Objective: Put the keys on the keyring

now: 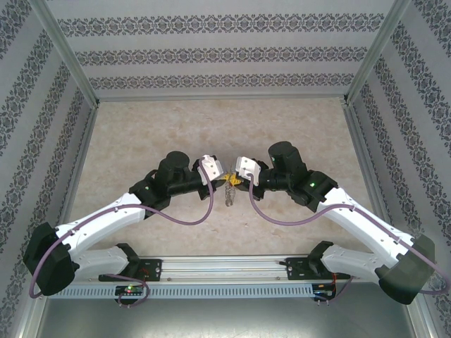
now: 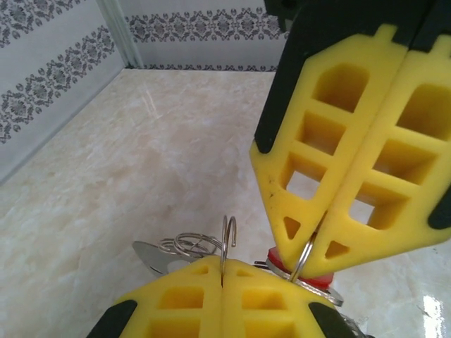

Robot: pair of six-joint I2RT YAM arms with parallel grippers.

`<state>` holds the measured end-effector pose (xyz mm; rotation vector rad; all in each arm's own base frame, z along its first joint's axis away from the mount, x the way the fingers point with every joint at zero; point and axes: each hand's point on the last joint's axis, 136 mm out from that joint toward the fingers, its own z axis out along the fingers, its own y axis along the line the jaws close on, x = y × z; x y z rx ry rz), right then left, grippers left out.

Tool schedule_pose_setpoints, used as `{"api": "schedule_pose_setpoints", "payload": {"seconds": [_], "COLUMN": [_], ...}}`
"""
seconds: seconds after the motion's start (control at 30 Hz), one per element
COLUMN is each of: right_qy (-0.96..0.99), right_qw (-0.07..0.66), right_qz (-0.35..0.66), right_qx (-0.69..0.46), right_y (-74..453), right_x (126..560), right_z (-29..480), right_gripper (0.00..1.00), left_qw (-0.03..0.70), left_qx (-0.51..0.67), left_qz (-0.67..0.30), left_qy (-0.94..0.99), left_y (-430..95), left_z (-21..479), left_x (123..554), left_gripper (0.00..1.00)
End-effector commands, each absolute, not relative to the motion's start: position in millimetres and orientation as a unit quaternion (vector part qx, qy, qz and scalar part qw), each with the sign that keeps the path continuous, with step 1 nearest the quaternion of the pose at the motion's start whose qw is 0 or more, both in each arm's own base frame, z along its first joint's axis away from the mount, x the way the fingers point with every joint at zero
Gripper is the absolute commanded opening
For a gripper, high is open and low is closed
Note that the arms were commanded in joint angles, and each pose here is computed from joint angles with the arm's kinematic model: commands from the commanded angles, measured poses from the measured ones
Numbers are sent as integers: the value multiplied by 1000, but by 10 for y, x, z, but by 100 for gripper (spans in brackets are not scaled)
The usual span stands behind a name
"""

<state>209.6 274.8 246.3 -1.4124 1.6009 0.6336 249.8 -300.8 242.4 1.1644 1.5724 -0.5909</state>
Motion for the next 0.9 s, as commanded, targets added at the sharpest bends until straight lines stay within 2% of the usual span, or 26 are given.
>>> {"api": "schedule_pose_setpoints", "payload": {"seconds": [0.0, 0.53, 0.87], "right_qy": [640, 673, 651], "right_qw": [472, 511, 505], "right_qz": [255, 232, 266], "right_qx": [-550, -481, -500], "right_y": [2758, 2620, 2706], "right_x": [2187, 2454, 2328], "right_z": [2576, 2672, 2697], "right_gripper": [0, 0, 0], "left_qw": [557, 551, 540], "left_qx": [464, 453, 440], "left_qz": [-250, -246, -248], "left_qy": [642, 656, 674], "left_y": [-3066, -3108, -3129], "left_z": [2621, 2577, 2556], "left_x": [2548, 2521, 2568], "left_gripper": [0, 0, 0]}}
